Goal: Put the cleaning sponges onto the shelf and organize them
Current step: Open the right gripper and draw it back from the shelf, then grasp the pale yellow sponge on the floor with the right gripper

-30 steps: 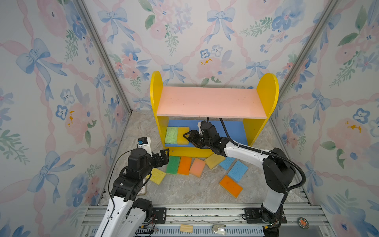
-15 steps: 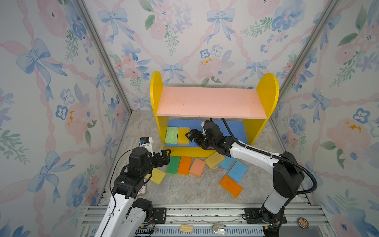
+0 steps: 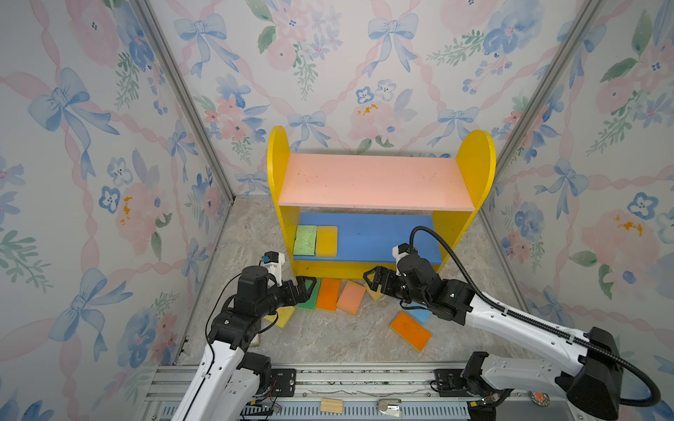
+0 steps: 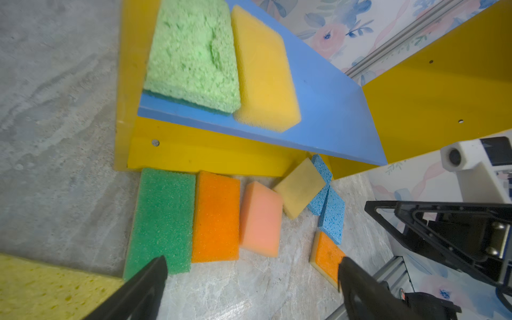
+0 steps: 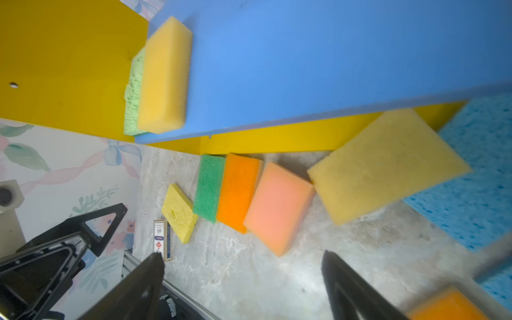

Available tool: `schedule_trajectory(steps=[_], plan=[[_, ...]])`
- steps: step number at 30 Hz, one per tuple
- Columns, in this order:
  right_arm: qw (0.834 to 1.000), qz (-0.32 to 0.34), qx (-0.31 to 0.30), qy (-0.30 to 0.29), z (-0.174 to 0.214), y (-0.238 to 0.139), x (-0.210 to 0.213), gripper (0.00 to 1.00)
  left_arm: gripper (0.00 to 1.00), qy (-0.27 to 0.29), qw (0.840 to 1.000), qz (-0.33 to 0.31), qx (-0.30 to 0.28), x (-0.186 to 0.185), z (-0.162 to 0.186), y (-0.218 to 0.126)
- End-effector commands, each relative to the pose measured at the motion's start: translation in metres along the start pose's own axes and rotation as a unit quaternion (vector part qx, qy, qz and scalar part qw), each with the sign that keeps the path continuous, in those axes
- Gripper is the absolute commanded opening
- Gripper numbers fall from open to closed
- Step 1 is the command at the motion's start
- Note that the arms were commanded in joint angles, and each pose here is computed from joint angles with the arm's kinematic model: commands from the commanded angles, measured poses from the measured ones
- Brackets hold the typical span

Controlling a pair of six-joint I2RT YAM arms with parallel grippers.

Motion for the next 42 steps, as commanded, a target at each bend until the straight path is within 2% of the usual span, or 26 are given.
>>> schedule_trajectory(steps=[1, 4, 11, 25, 33, 35, 38, 42], plan=[[0.999, 0.037, -0.005, 0.037, 0.014, 0.016, -0.047, 0.88, 0.98, -0.026, 0.998, 0.052, 0.008, -0.013, 0.005, 0.008], [0.998, 0.016, -0.010, 0.066, 0.016, 0.028, -0.057, 0.84, 0.98, -0.039, 0.998, 0.056, 0.018, -0.011, 0.011, 0.014], [0.994, 0.024, -0.020, 0.106, 0.012, 0.056, -0.079, 0.73, 0.98, -0.042, 0.998, 0.051, 0.018, -0.010, 0.012, 0.014], [0.986, 0.040, -0.030, 0.157, 0.013, 0.095, -0.106, 0.62, 0.98, -0.043, 0.998, 0.048, 0.020, -0.008, 0.012, 0.016], [0.983, 0.027, -0.035, 0.181, 0.010, 0.113, -0.113, 0.55, 0.98, -0.044, 0.998, 0.045, 0.026, -0.007, 0.013, 0.018], [0.982, 0.024, -0.035, 0.182, 0.010, 0.115, -0.113, 0.46, 0.98, -0.044, 0.998, 0.044, 0.027, -0.007, 0.013, 0.018], [0.983, 0.023, -0.038, 0.180, 0.010, 0.113, -0.112, 0.28, 0.98, -0.043, 0.998, 0.044, 0.024, -0.007, 0.012, 0.018], [0.986, 0.029, -0.046, 0.157, 0.005, 0.099, -0.105, 0.21, 0.98, -0.044, 0.998, 0.045, 0.027, -0.007, 0.012, 0.018]])
Point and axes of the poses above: each gripper's point midway between its finger pads, its own y axis out along the fingers, its own x axis along the line the jaws close on, z = x × y, the point moved 1 cm from there along -y, back along the fingers, and after that the axes turned 9 degrees about y, right-handed, at the moved point
